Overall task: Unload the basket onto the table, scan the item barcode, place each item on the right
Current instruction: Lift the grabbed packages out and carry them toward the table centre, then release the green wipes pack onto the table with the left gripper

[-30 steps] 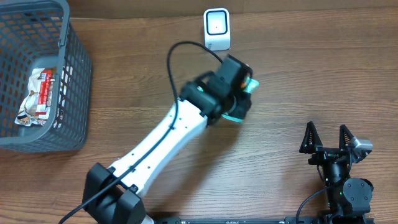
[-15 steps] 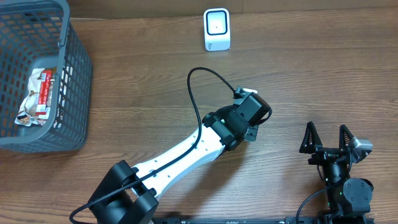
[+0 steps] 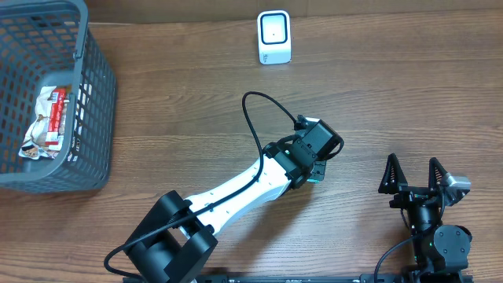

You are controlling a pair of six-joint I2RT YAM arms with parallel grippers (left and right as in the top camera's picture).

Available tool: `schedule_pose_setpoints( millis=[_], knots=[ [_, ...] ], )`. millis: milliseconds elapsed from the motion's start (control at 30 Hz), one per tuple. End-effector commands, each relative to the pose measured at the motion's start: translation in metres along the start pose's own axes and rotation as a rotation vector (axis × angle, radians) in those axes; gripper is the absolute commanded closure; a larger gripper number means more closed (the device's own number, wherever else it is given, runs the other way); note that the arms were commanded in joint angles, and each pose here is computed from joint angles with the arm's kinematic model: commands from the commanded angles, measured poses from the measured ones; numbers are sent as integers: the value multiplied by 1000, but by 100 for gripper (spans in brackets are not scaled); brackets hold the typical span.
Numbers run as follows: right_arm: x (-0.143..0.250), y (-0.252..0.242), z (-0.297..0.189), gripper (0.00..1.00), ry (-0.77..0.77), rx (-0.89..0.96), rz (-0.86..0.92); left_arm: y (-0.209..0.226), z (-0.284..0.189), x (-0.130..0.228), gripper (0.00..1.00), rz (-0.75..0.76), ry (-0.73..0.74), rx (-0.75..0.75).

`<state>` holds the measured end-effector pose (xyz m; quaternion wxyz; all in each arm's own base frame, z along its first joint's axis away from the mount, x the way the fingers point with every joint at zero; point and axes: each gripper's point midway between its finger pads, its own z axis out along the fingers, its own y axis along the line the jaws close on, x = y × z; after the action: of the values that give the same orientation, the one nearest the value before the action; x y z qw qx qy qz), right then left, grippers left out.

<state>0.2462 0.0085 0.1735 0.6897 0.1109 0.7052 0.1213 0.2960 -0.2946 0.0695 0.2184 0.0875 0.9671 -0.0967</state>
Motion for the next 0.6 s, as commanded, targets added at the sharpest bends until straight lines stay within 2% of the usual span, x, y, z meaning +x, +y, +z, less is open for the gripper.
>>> schedule_pose_setpoints(
  millis=[0,100,367,567],
  knots=[
    [2,-1,0,0,0,-1,-4,-6,-3,-5,53,-19,-10,30],
    [2,-1,0,0,0,-1,-4,-7,-3,-4,36,-18,-6,34],
    [2,-1,0,0,0,-1,-4,-13,-4,-1,20,-4,18,73],
    [2,-1,0,0,0,-1,-4,-21,-20,-16,8,22,-17,97]
  ],
)
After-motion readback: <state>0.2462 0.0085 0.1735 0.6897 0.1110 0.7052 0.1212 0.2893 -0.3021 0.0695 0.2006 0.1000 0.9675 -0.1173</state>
